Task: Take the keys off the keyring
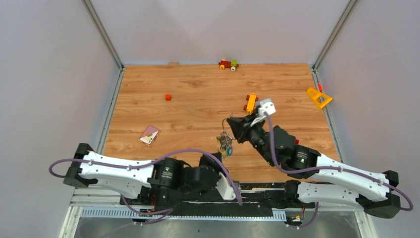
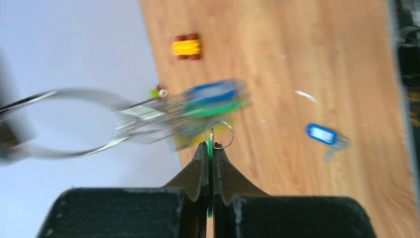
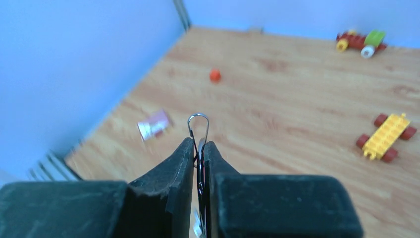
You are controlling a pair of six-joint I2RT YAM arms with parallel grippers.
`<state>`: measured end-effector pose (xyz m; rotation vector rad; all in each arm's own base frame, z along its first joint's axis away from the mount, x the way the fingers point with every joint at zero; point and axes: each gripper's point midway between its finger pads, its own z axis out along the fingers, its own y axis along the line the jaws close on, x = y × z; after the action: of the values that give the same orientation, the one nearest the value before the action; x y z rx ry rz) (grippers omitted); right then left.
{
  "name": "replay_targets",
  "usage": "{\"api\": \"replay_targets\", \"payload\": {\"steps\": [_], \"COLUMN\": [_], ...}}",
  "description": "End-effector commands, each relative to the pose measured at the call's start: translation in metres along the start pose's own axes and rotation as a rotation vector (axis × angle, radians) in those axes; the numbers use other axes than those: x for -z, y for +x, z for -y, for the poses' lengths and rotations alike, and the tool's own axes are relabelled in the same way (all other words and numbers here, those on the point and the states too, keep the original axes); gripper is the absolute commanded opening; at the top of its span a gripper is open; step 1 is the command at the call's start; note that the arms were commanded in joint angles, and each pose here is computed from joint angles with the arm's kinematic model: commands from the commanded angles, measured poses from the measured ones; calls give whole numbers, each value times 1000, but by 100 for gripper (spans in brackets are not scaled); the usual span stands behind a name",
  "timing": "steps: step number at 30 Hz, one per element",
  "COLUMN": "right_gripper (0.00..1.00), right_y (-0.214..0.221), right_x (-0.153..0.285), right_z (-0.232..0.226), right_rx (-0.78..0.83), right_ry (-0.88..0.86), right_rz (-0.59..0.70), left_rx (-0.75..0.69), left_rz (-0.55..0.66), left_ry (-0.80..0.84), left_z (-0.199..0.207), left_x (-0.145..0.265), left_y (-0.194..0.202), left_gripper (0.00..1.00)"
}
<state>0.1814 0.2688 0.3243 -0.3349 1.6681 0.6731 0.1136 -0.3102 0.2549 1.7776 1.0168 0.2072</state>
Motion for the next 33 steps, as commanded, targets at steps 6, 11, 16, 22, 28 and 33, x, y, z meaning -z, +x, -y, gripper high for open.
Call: {"api": "replay_targets", "payload": {"steps": [6,11,16,22,28,33], "right_gripper": [0,0,0,0,0,0], "right_y": [-109,-107,-86,-24,42,75], "right_x": [26,36,33,11,-12,-22], "right_z": [10,28,31,37,45,47], "right_rx": [-280,-217,-99,-3,5,-36], "right_ry": [-10,52,69,137,159,123], "right_rz": [382,369,281,46,-186,-263], "left_rx": [-70,116,539,1068,1338,1411], "left_rz": [-40,29,205,281,147,100], "left_ry": [130,55,50,67,-20,-132], "left_z": [70,65,68,102,117,104], "left_x": [-14,-5,-2,-29,-50,-48], "left_y": [-10,-5,-5,17,67,96], "left_gripper": [0,0,0,9,13,27]}}
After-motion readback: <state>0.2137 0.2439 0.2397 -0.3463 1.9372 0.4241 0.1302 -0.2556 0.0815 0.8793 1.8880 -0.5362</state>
